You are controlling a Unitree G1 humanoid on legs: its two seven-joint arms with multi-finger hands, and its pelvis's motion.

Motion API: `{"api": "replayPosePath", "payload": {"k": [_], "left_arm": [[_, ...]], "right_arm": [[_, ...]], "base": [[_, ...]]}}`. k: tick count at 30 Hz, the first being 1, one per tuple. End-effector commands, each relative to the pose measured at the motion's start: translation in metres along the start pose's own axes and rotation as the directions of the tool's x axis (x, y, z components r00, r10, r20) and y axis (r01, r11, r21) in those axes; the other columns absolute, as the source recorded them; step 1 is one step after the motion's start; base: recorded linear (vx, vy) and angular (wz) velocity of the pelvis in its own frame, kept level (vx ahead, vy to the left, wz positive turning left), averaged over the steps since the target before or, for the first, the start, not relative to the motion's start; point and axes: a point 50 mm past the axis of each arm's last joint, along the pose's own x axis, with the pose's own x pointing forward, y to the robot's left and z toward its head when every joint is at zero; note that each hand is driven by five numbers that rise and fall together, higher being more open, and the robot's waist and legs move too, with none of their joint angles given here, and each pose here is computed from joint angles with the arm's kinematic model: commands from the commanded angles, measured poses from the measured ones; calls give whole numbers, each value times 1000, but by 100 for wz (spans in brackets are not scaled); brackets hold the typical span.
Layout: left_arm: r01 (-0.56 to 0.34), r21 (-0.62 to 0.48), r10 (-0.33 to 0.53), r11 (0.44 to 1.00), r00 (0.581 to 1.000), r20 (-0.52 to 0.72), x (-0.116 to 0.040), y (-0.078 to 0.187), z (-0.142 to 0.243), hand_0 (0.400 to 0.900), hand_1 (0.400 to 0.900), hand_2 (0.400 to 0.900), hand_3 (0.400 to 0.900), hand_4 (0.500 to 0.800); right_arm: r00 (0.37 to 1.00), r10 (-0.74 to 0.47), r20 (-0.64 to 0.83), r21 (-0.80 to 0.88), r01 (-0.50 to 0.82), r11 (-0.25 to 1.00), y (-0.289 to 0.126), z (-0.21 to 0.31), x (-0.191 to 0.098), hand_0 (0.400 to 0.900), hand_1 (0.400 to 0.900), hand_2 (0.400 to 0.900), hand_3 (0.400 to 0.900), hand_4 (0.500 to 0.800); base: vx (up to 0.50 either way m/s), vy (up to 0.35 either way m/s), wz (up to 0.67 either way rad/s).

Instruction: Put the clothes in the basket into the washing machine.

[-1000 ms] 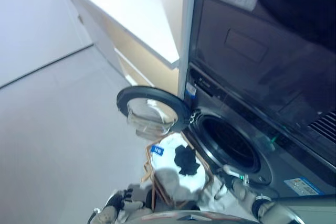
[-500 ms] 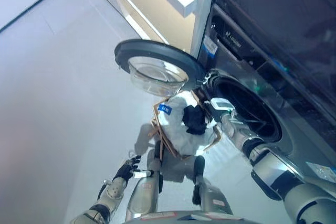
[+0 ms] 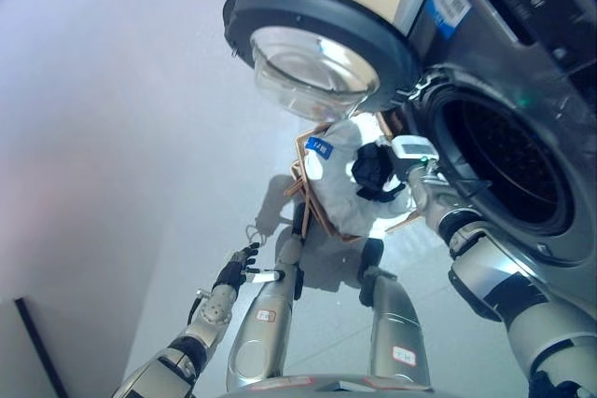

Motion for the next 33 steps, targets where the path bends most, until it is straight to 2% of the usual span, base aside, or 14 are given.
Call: {"api": "replayPosePath", "payload": {"k": [1,7,14,24,33], "left_arm": [[-66,-18,66,998,997,38,4,10,9,900,900,900,900,800],[-102,-61,109,993,985,131,9,19,34,900,900,900,900,800],[-104,-78,118,992,973,201,12,21,53,900,900,900,900,800],[-139,-117,161,983,963,215,12,34,57,900,900,900,900,800],[-149,-144,176,978,964,198,11,37,54,900,900,900,900,800]], "right_arm": [[982,-189,-18,8,189,982,-57,-11,9,900,900,900,900,800],[964,-257,-74,-5,257,966,-83,-29,9,900,900,900,900,800],[953,-279,-121,2,281,960,-92,-42,7,900,900,900,900,800],[949,-310,-54,41,313,949,-108,-20,12,900,900,900,900,800],[929,-337,-154,-122,320,939,-138,-53,6,900,900,900,900,800]], "base": [[-53,23,20],[-35,3,21],[9,9,18],[-6,-8,9],[-14,7,7]]}}
